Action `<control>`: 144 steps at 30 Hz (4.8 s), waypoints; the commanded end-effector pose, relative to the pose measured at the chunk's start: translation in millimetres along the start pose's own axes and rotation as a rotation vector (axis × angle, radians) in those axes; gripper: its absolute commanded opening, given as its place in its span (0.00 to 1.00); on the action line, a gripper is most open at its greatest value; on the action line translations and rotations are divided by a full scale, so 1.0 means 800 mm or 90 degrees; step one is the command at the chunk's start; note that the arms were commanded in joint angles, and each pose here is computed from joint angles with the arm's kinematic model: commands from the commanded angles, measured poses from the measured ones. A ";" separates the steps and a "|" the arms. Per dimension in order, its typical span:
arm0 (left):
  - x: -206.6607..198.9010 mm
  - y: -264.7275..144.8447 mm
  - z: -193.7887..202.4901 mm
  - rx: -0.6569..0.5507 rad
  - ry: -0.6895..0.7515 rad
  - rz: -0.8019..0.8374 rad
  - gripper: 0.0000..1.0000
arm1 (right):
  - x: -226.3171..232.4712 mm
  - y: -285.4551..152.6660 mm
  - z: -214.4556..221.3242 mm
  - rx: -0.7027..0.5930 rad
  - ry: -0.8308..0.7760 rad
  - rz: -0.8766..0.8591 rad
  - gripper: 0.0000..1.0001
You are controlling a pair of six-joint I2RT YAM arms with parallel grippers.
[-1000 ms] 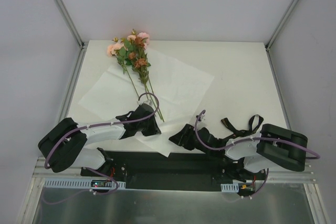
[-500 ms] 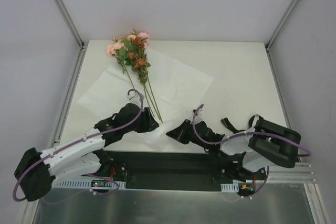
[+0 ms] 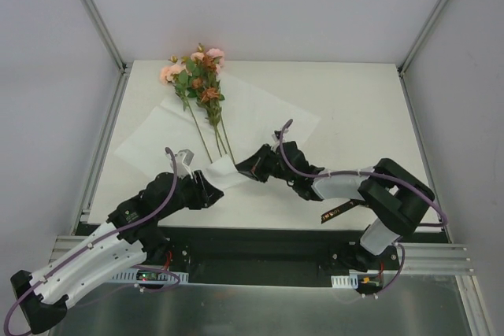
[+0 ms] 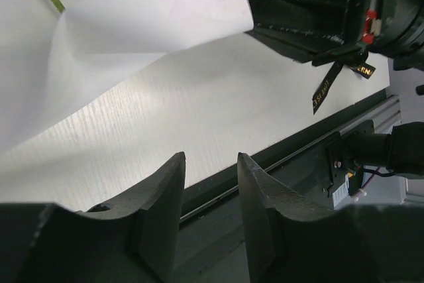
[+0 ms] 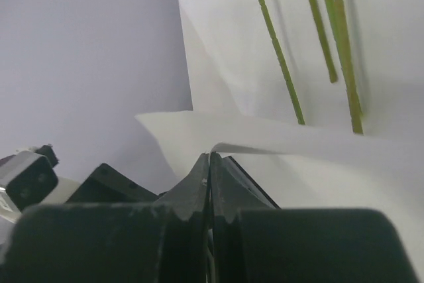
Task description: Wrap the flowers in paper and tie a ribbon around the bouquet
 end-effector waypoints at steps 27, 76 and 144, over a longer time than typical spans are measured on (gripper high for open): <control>0.016 0.079 -0.056 0.006 -0.048 -0.189 0.19 | -0.011 0.085 -0.073 0.184 -0.107 0.057 0.11; 0.090 0.169 -0.078 0.142 -0.145 -0.213 0.00 | -0.102 -0.005 -0.092 0.180 -0.376 0.185 0.19; 0.146 0.071 -0.028 0.022 -0.419 -0.499 0.00 | -0.100 -0.002 -0.101 0.167 -0.379 0.262 0.27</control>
Point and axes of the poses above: each gripper's point midway between its finger pads, its own y axis out along the fingers, its own x axis along the line the jaws close on, z = x × y, the point moved 10 cm from there along -y, back along the fingers, and after that the axes turned 9 degrees about -y, right-handed, at the moved point
